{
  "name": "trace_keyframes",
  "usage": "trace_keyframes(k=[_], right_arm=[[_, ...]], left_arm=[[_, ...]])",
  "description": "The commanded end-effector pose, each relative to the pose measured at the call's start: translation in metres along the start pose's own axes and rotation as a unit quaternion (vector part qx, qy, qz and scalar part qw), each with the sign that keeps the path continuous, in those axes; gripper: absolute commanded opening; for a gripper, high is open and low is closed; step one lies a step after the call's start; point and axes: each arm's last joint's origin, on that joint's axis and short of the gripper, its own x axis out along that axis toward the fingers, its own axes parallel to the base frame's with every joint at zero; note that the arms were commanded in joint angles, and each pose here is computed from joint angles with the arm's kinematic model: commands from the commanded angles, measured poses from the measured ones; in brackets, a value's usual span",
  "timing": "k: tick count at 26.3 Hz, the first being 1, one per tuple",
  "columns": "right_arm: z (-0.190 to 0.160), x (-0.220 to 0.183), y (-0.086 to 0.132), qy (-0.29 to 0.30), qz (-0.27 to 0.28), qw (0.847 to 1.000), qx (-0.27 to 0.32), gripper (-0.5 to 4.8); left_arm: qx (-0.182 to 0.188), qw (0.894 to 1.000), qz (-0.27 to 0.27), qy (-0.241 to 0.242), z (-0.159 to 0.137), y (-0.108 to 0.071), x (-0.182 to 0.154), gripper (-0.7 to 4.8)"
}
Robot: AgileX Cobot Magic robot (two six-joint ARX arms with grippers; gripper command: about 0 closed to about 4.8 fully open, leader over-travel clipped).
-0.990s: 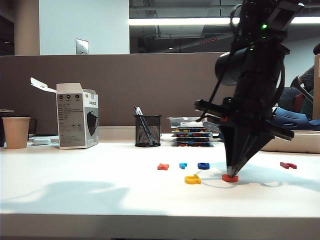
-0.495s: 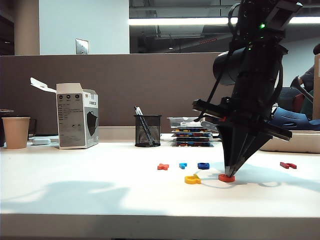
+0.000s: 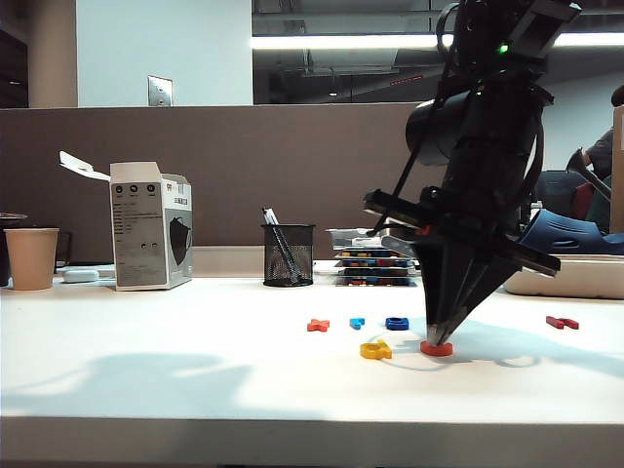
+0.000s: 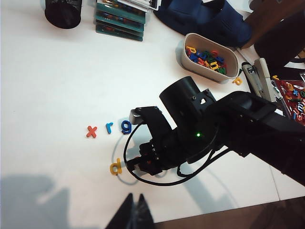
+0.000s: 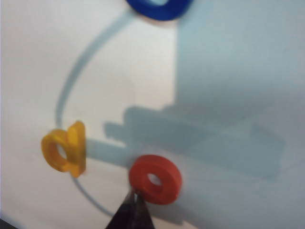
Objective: Select the appropriate letters from the row of letter magnets placed on the table to arrange into the word "dog".
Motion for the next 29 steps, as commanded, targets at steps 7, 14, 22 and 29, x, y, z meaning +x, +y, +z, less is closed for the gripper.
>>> trace_keyframes(k=[7, 14, 22, 29], right_arm=[[-0.009, -0.045, 0.015, -0.077, 0.034, 0.996, -0.028, -0.06], [-0.005, -0.050, 0.015, -0.122, -0.005, 0.993, -0.007, 0.13], [0.006, -0.054, 0.015, -0.190, -0.039, 0.981, 0.020, 2.22], [0.022, -0.035, 0.012, -0.206, -0.030, 0.977, 0.046, 2.25]], left_arm=[[-0.005, 1.000, -0.001, -0.005, 0.001, 0.000, -0.001, -0.05], [-0.005, 1.000, -0.001, -0.005, 0.001, 0.000, -0.001, -0.05], [-0.005, 1.000, -0.001, -0.005, 0.001, 0.000, -0.001, -0.05], [-0.005, 1.000, -0.001, -0.005, 0.001, 0.000, -0.001, -0.05]])
